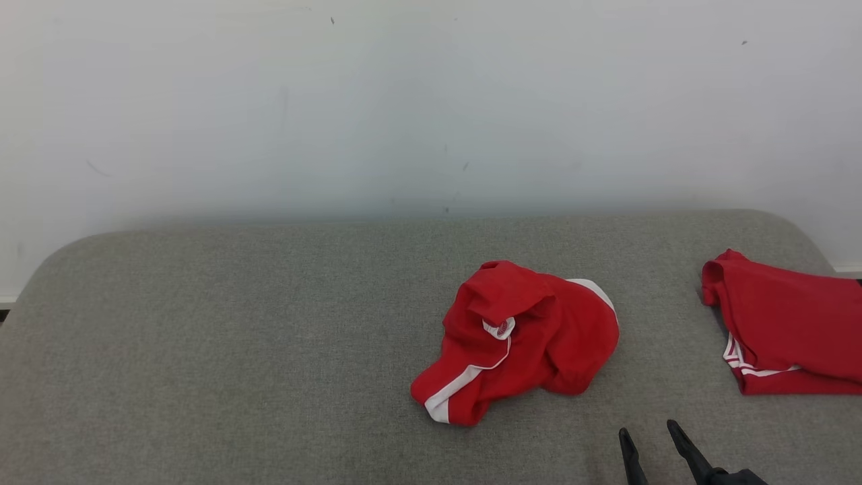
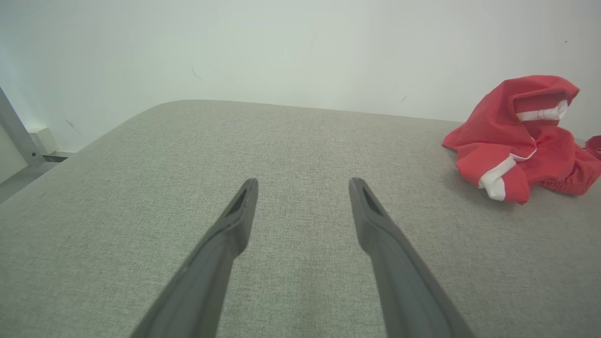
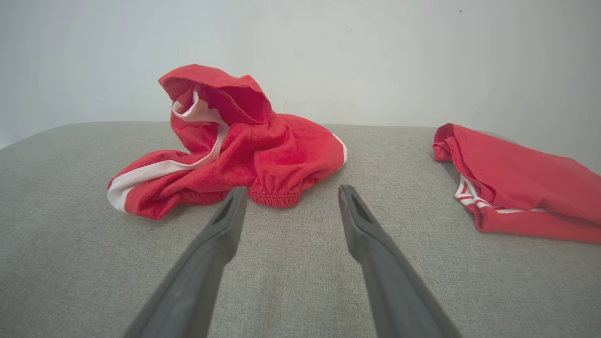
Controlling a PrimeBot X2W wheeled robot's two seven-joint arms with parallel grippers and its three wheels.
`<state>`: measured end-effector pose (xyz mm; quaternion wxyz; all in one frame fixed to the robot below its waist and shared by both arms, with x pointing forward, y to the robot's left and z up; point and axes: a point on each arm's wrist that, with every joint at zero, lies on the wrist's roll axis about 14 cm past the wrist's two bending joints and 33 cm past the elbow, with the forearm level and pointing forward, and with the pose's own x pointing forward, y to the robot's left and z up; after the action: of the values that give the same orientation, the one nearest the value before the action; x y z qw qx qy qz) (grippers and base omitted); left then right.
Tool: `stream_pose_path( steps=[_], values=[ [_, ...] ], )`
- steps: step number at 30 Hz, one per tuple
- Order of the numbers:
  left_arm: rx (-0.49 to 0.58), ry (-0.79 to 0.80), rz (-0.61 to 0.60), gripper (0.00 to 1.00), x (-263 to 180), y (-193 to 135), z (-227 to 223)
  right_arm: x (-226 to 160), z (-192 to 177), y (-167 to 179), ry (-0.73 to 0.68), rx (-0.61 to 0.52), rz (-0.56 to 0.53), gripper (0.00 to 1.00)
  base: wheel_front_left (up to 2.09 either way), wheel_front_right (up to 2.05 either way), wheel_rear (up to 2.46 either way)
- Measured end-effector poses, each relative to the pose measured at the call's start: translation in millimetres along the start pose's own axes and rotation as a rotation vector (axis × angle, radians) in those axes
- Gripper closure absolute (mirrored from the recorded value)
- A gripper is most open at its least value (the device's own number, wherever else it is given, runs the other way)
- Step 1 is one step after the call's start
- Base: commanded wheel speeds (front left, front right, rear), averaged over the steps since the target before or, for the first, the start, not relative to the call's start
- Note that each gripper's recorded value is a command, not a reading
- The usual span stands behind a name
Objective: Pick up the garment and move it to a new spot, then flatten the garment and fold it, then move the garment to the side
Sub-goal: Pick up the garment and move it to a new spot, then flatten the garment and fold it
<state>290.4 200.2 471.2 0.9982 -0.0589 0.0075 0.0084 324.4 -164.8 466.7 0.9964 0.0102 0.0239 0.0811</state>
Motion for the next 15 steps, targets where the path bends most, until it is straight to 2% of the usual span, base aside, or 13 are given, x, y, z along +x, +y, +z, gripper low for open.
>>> stream_pose_path(
  steps=[8,15],
  values=[
    [0.001,0.002,-0.013,0.0,2,-4,0,-1,-1,1,0.004,0.002,0.002,0.0,0.0,0.0,0.0],
    [-0.007,-0.001,-0.082,0.0,16,-25,1,-3,0,-3,0.003,0.004,-0.013,0.0,0.0,0.0,0.0]
  ],
)
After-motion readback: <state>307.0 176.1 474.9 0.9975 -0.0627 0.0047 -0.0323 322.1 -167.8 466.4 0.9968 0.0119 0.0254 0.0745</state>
